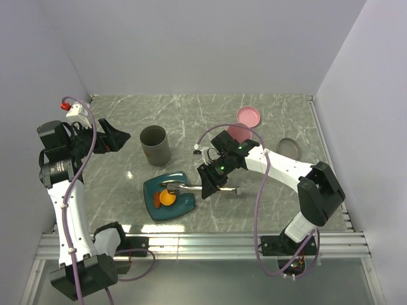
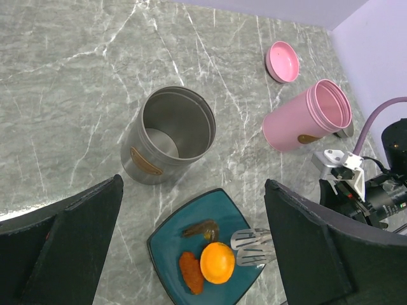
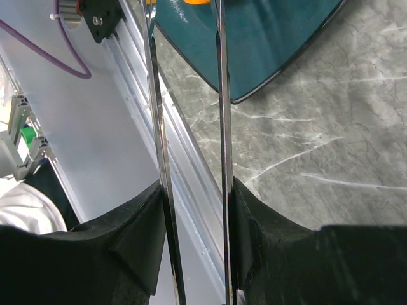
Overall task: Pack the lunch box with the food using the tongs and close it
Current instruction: Pick up the fake food from the plate.
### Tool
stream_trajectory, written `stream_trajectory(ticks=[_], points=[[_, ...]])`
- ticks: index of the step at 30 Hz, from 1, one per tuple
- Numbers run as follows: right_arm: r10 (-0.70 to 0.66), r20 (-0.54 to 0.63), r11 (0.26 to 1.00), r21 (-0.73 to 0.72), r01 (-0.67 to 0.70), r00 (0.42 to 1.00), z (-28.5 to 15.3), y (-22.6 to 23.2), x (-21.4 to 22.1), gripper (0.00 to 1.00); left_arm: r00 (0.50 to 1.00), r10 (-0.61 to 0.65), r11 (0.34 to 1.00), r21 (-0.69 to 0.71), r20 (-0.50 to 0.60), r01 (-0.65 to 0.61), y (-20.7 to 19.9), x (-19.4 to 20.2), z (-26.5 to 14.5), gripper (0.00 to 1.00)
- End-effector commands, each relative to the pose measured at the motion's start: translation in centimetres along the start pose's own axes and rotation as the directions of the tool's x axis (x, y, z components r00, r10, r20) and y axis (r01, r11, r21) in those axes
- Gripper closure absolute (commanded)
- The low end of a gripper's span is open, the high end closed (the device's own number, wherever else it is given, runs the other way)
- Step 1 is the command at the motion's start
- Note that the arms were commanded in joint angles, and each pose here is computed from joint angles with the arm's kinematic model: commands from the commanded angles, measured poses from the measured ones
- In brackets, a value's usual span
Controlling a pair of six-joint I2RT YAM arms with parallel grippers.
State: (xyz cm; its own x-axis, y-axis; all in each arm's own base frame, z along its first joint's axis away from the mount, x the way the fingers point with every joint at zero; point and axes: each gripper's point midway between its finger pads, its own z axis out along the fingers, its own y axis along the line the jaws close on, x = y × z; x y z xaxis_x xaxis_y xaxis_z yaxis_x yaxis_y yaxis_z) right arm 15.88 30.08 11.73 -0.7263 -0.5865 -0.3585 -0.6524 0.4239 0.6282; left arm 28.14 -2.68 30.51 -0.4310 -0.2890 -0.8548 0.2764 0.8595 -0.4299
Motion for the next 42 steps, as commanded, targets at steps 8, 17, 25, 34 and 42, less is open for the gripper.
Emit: stream_trajectory(ticks=[8,17,25,34,42], points=[[0.038,0.002,0.998,0.042,-0.038,0.999,0.3,-1.2,-0.3,0.52,0.997,0.066,0.998,0.006,0.041,-0.067,-0.6,-0.9,-0.6,0.01],[0.063,-0.012,0.998,0.022,-0.063,0.998,0.9,-1.6,-0.5,0.51,0.997,0.066,0.998,0.002,0.031,-0.066,-0.4,-0.5,-0.5,0.01],[0.055,-0.021,0.998,0.006,-0.055,0.998,1.4,-1.5,-0.8,0.51,0.997,0.073,0.997,-0.005,0.026,-0.073,-0.1,-0.2,-0.4,0.00],[0.034,-0.035,0.999,-0.023,-0.035,0.999,2.1,-0.6,-1.5,0.54,0.997,0.075,0.997,-0.009,0.019,-0.075,0.1,-0.1,-0.3,0.01],[0.027,-0.060,0.999,-0.034,-0.029,0.998,2.4,-0.4,-1.3,0.61,0.997,0.079,0.997,-0.022,0.012,-0.079,0.4,-0.4,-0.4,0.01]])
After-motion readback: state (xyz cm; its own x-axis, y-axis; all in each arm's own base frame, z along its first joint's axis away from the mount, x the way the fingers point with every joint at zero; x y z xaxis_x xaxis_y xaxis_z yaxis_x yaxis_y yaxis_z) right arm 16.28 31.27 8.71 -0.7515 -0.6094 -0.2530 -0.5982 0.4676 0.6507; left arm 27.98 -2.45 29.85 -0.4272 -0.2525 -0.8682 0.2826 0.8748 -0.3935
